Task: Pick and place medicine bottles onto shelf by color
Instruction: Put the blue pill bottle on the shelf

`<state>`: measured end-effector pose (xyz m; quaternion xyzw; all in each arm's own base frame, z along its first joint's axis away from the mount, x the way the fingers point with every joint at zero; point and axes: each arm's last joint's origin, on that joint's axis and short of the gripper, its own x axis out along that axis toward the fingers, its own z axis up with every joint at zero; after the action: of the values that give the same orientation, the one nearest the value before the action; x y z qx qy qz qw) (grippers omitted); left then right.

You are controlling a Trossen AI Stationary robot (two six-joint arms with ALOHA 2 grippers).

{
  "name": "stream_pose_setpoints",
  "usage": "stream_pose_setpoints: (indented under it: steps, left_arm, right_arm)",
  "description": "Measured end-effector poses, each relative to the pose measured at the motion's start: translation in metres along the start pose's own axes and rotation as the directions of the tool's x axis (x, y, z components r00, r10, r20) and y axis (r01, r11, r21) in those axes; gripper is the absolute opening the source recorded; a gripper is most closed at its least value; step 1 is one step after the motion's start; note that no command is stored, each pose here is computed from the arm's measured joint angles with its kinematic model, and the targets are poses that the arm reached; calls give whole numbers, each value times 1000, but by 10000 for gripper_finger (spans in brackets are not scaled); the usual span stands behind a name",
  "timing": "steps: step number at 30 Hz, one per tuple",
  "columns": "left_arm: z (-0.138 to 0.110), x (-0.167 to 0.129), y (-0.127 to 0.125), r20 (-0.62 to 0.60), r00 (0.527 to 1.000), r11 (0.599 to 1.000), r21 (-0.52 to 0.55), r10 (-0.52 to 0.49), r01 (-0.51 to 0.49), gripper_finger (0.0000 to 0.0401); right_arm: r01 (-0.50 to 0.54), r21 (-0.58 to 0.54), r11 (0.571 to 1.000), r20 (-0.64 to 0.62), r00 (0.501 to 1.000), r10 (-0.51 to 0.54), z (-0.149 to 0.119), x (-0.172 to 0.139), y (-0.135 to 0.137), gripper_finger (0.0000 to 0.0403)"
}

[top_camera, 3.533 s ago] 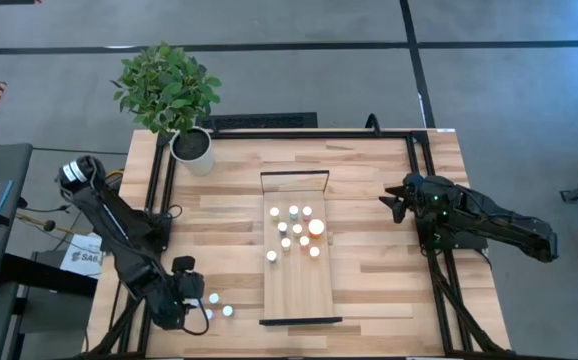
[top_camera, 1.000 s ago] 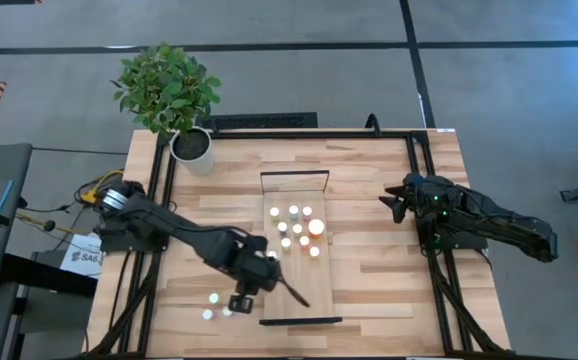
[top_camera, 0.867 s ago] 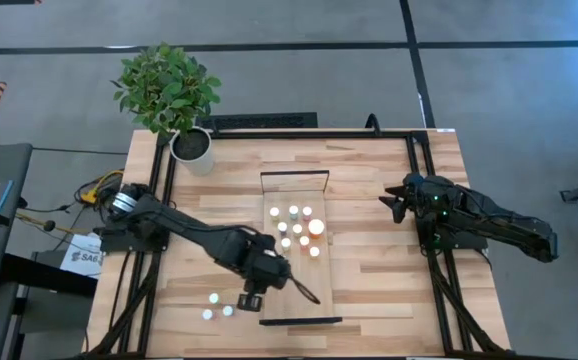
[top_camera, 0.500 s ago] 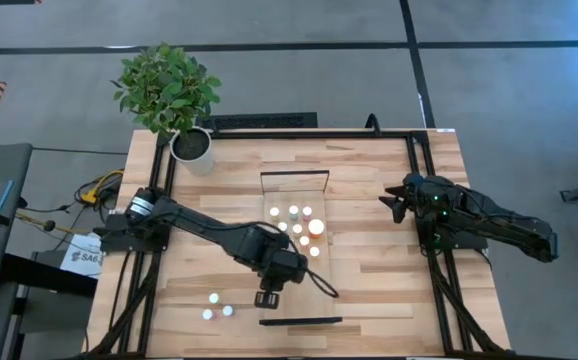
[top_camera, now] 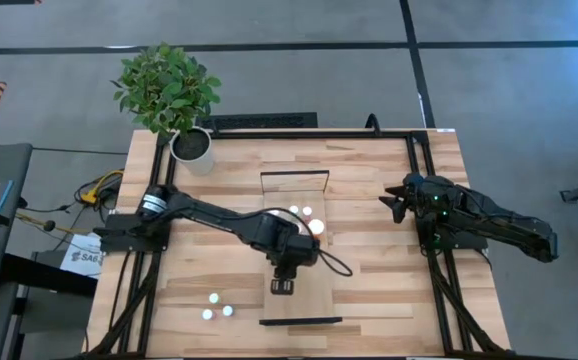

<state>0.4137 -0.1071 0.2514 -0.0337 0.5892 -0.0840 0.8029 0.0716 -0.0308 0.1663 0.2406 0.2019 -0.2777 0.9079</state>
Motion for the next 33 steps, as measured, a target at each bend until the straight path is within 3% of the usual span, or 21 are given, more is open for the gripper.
stream_pose_setpoints:
  steps: [18, 33]
  left_arm:
    - [3, 5, 13, 16, 999, 998, -45, 38, -37, 106]
    - [7, 22, 17, -3, 999, 995, -85, -50, 50, 111]
  right_arm:
    - [0, 0, 1000, 0, 1000, 0, 0, 0, 0, 234]
    - [1, 0, 1000, -1, 1000, -1, 0, 0, 0, 234]
